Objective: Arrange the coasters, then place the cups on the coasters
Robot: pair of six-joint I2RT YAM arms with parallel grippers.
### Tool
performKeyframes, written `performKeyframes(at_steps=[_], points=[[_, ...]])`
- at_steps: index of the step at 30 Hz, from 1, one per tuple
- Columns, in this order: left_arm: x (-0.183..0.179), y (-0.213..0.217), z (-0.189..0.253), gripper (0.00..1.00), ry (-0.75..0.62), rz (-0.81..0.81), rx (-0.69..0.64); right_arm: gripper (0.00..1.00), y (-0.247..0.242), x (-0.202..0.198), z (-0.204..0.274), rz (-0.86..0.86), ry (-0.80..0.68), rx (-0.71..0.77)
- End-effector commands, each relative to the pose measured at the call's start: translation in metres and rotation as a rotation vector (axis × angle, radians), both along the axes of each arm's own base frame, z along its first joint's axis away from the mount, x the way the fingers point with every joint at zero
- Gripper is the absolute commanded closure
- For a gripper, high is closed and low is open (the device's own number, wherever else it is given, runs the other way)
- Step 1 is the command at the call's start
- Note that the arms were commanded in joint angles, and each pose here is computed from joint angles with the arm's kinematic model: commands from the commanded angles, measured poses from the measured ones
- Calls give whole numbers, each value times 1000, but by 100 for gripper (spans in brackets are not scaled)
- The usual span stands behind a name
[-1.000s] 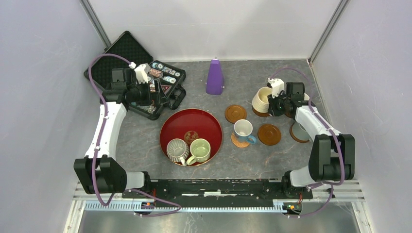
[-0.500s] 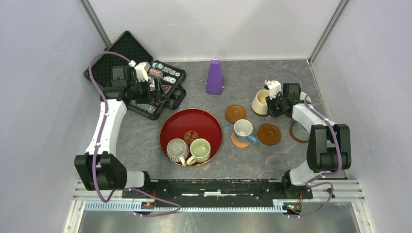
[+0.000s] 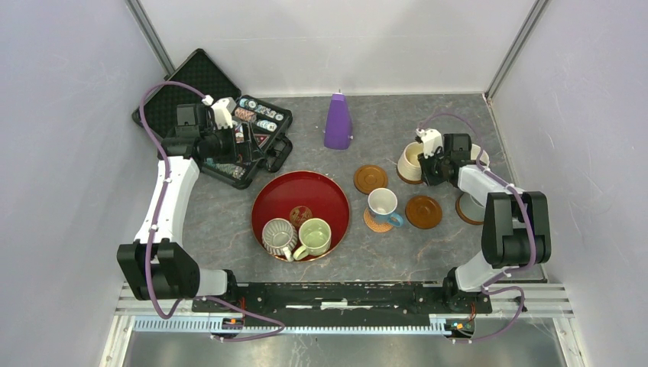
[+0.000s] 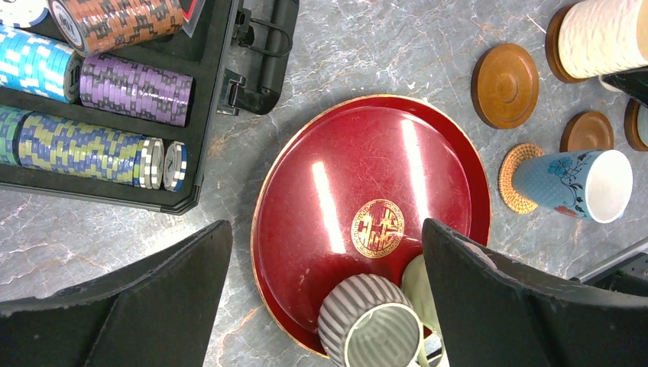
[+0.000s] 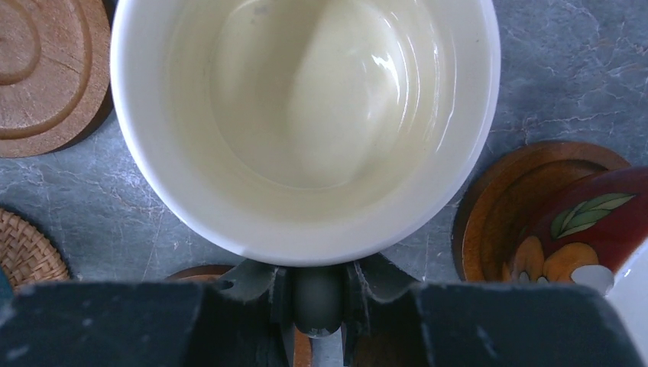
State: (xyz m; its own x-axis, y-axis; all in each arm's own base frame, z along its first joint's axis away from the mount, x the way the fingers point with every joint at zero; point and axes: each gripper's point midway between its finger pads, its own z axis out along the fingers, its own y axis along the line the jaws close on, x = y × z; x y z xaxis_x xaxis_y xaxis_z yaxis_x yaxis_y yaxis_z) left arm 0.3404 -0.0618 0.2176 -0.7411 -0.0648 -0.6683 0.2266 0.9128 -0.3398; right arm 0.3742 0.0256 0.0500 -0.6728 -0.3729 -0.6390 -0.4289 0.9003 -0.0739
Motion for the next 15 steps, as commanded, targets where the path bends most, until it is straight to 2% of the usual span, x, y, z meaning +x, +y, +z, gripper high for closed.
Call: performKeyframes(at_steps=[1, 6, 11, 15], points=[[5, 5, 8, 0, -33, 10, 15, 100, 0, 17, 24, 10, -134, -4], [5, 4, 8, 0, -31, 8, 12, 99, -15, 14, 24, -40, -145, -23], [3, 5, 8, 0, -34, -1, 21, 65, -14, 16, 25, -43, -137, -12], [-2, 7, 6, 0, -25, -25, 47, 48, -9, 15, 32, -19, -140, 8]])
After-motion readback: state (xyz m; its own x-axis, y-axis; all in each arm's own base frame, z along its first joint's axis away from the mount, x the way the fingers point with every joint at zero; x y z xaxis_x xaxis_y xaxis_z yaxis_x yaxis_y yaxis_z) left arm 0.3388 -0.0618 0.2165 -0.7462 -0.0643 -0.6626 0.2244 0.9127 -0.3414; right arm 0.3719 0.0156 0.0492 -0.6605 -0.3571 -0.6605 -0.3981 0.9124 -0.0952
